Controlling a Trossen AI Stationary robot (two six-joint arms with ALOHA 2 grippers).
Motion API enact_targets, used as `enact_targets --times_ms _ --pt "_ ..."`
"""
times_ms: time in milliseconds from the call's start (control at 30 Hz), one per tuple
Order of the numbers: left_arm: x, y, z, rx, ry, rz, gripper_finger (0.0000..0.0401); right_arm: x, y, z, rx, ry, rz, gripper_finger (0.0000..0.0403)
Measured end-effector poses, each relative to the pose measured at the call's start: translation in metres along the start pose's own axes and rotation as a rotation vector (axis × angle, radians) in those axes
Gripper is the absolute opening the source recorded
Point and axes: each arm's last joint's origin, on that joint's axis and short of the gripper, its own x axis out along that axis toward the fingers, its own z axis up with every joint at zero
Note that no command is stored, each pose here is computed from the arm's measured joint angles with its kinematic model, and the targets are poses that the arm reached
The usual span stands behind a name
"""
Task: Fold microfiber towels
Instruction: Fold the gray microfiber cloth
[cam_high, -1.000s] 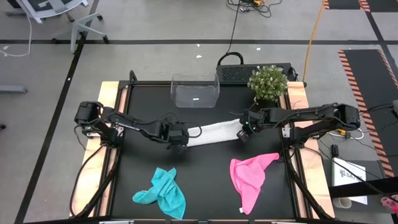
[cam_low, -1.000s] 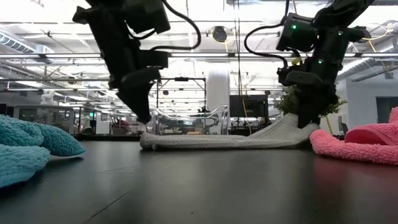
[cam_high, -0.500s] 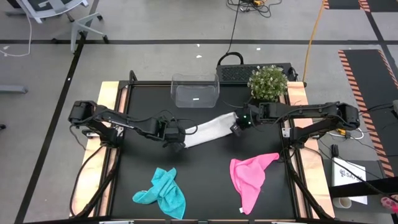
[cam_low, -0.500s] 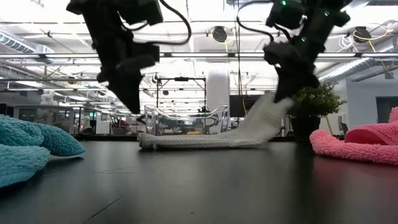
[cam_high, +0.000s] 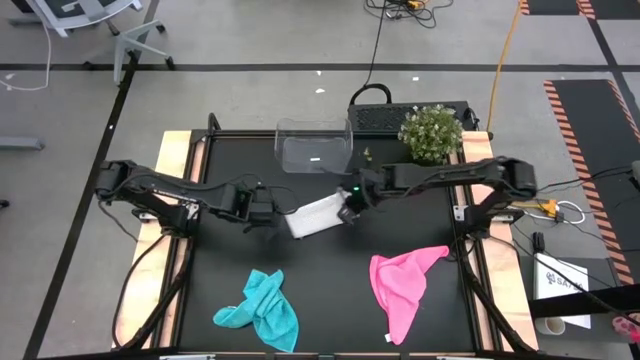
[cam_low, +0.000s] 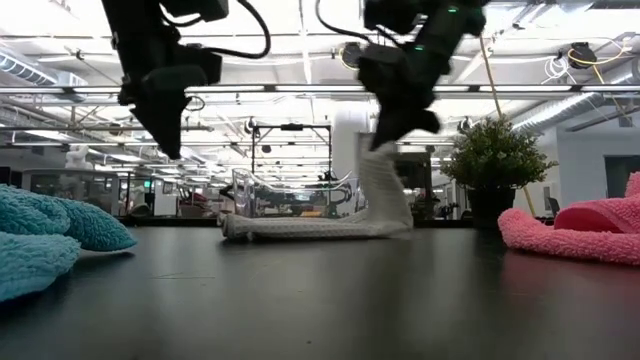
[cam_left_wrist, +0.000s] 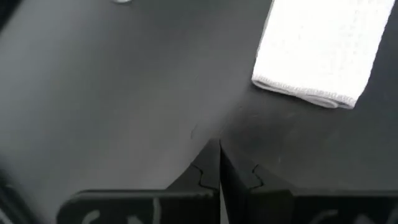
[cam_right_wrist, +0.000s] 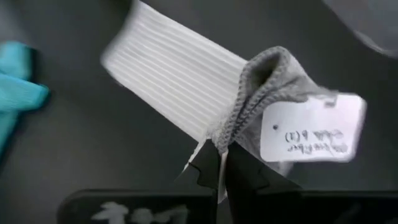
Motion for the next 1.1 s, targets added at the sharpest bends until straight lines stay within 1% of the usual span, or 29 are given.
enact_targets --times_ms 200,367,467,600,867,1000,1100 --pt "-0.006 0.003 -0.003 -0.009 -0.004 -0.004 0.0002 0.032 0.026 0.025 -0.054 -0.036 0.138 0.0" --pt "-0.006 0.003 -0.004 -0.01 0.005 0.0 0.0008 0.062 0.038 0.027 -0.065 -0.026 0.21 0.0" --pt "-0.006 0.003 -0.004 -0.009 0.006 0.001 0.0003 0.073 0.043 0.026 -0.056 -0.034 0.25 0.0" --pt "-0.006 0.003 -0.004 -0.012 0.007 0.002 0.0008 0.079 0.047 0.026 -0.065 -0.044 0.29 0.0" --pt "-0.006 0.003 -0.004 -0.019 0.007 0.001 0.0005 0.08 0.046 0.029 -0.104 -0.08 0.302 0.0003" --pt "-0.006 0.003 -0.004 -0.019 0.007 0.001 0.0013 0.079 0.047 0.033 -0.13 -0.122 0.318 0.0023" --pt "-0.006 0.003 -0.004 -0.019 0.007 0.001 0.0006 0.078 0.049 0.036 -0.151 -0.151 0.333 0.0044"
